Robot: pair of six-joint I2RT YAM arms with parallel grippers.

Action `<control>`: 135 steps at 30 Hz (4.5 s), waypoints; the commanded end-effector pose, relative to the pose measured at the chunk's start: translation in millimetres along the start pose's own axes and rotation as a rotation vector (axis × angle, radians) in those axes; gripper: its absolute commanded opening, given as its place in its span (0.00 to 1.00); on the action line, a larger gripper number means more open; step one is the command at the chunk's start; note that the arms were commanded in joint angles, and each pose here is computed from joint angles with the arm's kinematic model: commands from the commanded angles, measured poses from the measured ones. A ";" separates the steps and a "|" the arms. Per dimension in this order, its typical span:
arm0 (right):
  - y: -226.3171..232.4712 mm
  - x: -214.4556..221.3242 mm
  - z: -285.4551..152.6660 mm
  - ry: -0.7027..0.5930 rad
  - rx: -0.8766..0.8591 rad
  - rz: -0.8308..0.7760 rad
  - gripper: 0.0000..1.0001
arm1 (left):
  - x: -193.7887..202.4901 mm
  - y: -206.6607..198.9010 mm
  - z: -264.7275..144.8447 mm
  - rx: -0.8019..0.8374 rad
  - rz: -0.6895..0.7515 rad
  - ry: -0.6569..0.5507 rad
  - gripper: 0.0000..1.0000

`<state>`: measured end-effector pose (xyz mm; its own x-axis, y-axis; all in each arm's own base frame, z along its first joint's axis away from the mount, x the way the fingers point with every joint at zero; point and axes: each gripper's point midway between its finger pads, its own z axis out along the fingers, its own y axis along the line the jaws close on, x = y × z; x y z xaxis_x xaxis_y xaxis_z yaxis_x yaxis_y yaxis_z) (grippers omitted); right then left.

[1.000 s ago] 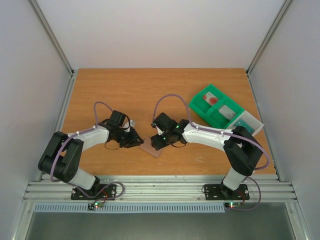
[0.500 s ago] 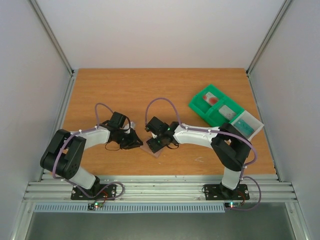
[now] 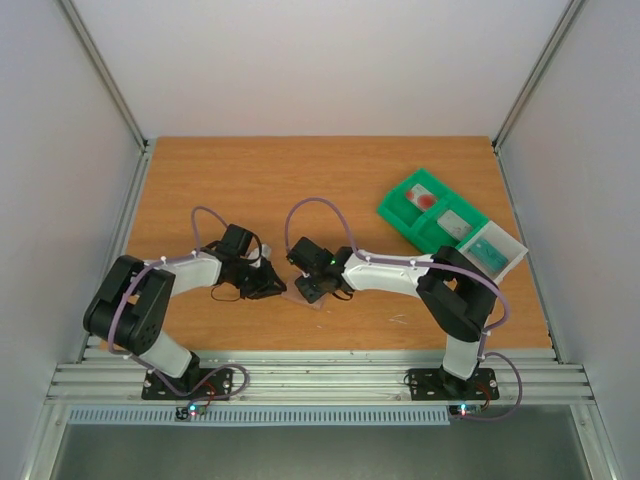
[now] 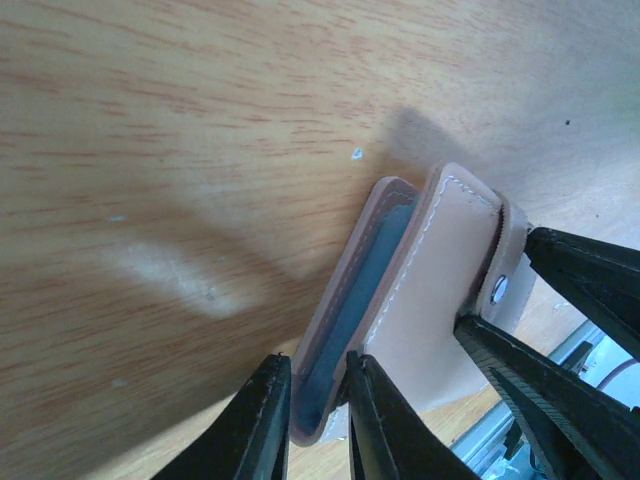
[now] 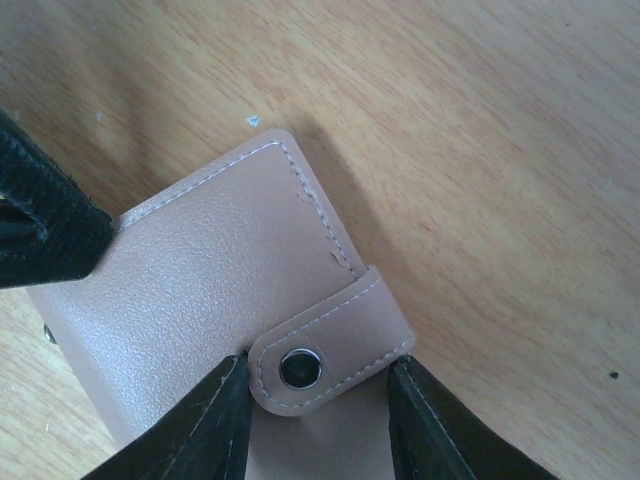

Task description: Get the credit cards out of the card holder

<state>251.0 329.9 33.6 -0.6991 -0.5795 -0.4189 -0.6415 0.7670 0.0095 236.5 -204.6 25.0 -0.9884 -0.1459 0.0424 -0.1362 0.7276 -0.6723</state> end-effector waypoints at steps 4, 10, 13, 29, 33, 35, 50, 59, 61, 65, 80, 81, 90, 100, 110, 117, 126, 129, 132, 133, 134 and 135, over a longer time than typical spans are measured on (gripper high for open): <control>-13.4 4.1 10.6 -0.001 0.090 -0.015 0.25 | -3.1 5.1 7.0 -0.011 0.015 0.001 0.18; -14.1 0.3 5.4 -0.027 0.093 -0.004 0.15 | -2.8 6.2 7.3 -0.016 0.020 0.003 0.18; -16.9 -1.9 1.5 -0.046 0.104 0.011 0.09 | -2.7 6.2 7.1 -0.016 0.022 0.002 0.18; -11.2 18.4 -11.5 0.036 0.059 0.239 0.01 | -6.6 -10.9 -23.6 -0.021 0.043 -0.099 0.28; -0.6 26.0 -17.6 0.074 0.000 0.379 0.01 | -4.0 -18.2 -33.3 -0.007 0.066 -0.118 0.29; 5.3 24.9 -23.1 0.069 -0.041 0.423 0.01 | -0.7 -28.2 -36.5 0.041 0.073 -0.122 0.30; 46.2 13.6 -30.8 0.085 -0.337 0.691 0.01 | 13.0 -31.7 -10.1 0.093 0.051 -0.080 0.28; 47.7 17.4 -39.6 0.085 -0.388 0.693 0.01 | 9.6 -10.1 9.1 0.032 0.014 -0.057 0.23; 46.6 19.5 -40.1 0.087 -0.393 0.680 0.01 | 9.6 -6.0 12.1 0.011 0.013 -0.043 0.23; 47.0 20.4 -45.7 0.105 -0.435 0.687 0.01 | 11.3 1.5 17.5 -0.016 0.017 -0.020 0.23; 10.9 37.8 -57.1 0.066 -0.274 0.609 0.06 | 11.0 -4.2 17.0 0.000 0.025 -0.006 0.23; 7.5 38.0 -58.4 0.061 -0.253 0.600 0.09 | 10.7 -6.9 15.0 0.006 0.029 -0.010 0.23; 0.5 33.3 -63.5 0.087 -0.189 0.540 0.26 | 10.0 -24.8 3.4 0.053 0.049 -0.023 0.25; 31.2 17.7 -59.9 0.103 -0.289 0.524 0.49 | 11.1 -25.4 1.0 0.055 0.040 -0.029 0.26; 23.4 19.1 -34.8 0.146 -0.137 0.454 0.59 | 12.8 -20.2 5.0 0.047 0.035 -0.018 0.26; 16.6 26.4 -23.0 0.180 -0.083 0.407 0.58 | 11.8 -20.9 6.8 0.050 0.037 -0.013 0.26; -0.1 30.3 -24.8 0.170 0.009 0.385 0.46 | 11.9 -17.1 9.9 0.040 0.033 -0.005 0.26; -9.0 32.0 -30.9 0.158 0.050 0.376 0.41 | 11.9 -16.4 10.8 0.038 0.034 -0.003 0.26; -15.0 35.2 -35.7 0.147 0.076 0.369 0.34 | 11.1 -16.9 10.6 0.039 0.036 -0.006 0.26; -16.4 36.2 -36.2 0.144 0.081 0.367 0.31 | 11.1 -16.3 10.8 0.037 0.036 -0.007 0.26; -17.3 37.0 -36.5 0.140 0.083 0.365 0.29 | 10.9 -16.1 10.8 0.035 0.036 -0.007 0.26; -17.7 37.9 -36.4 0.135 0.082 0.362 0.26 | 11.1 -15.2 11.5 0.033 0.034 -0.006 0.26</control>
<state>221.9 294.4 40.6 -0.9320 -0.2809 -0.2290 -0.3100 0.9452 0.1023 228.4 -225.6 34.6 -0.9912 -0.1314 0.0140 -0.1025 0.6974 -0.7094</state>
